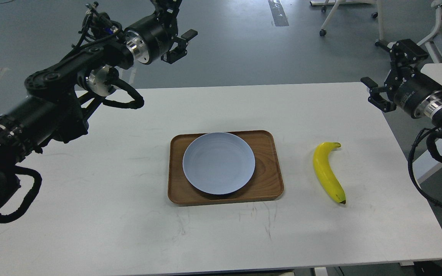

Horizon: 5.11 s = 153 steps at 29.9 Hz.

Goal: Place banana on plate with both arms
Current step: 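Open the left gripper and raise it away from the plate, then lower the right gripper onto the yellow banana and grasp it, then lift the banana with the right gripper and carry it over the plate, then lower the banana onto the plate and open the right gripper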

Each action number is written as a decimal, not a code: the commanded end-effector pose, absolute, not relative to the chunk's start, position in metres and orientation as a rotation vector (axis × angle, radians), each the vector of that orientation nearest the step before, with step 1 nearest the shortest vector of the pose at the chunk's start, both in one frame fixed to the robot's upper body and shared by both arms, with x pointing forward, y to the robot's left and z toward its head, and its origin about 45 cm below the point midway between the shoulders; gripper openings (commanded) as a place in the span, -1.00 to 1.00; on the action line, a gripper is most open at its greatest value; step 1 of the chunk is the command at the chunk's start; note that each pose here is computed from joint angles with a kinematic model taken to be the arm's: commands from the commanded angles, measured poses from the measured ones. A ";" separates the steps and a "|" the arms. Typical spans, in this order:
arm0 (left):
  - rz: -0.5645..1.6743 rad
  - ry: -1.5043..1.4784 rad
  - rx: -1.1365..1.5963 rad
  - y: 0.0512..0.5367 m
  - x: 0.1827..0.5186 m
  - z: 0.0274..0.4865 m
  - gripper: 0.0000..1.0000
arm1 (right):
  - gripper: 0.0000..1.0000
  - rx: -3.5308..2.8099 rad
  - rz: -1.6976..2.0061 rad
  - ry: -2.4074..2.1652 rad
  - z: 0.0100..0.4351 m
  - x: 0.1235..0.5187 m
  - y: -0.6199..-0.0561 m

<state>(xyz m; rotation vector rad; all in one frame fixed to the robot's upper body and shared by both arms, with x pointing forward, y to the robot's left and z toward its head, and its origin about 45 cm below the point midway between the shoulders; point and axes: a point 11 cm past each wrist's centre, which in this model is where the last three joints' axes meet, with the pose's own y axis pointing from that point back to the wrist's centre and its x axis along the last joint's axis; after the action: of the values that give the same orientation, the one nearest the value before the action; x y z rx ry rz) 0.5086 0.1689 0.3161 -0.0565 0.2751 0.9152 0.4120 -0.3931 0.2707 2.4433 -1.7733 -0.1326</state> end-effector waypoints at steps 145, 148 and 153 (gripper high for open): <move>1.010 0.362 -0.150 0.269 0.443 0.270 0.96 | 0.77 2.101 1.179 -0.070 0.136 0.373 -0.090; 1.010 0.364 -0.149 0.269 0.443 0.269 0.96 | 0.91 2.105 1.193 -0.106 0.142 0.378 -0.090; 1.010 0.362 -0.150 0.269 0.443 0.270 0.96 | 0.93 2.118 1.208 -0.260 0.174 0.403 -0.101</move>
<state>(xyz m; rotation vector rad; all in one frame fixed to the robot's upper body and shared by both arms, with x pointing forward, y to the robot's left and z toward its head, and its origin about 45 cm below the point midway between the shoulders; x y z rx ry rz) 0.4432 0.2687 0.2692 -0.1494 0.3634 1.0104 0.3886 -0.0945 0.1552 2.1096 -0.1688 1.1989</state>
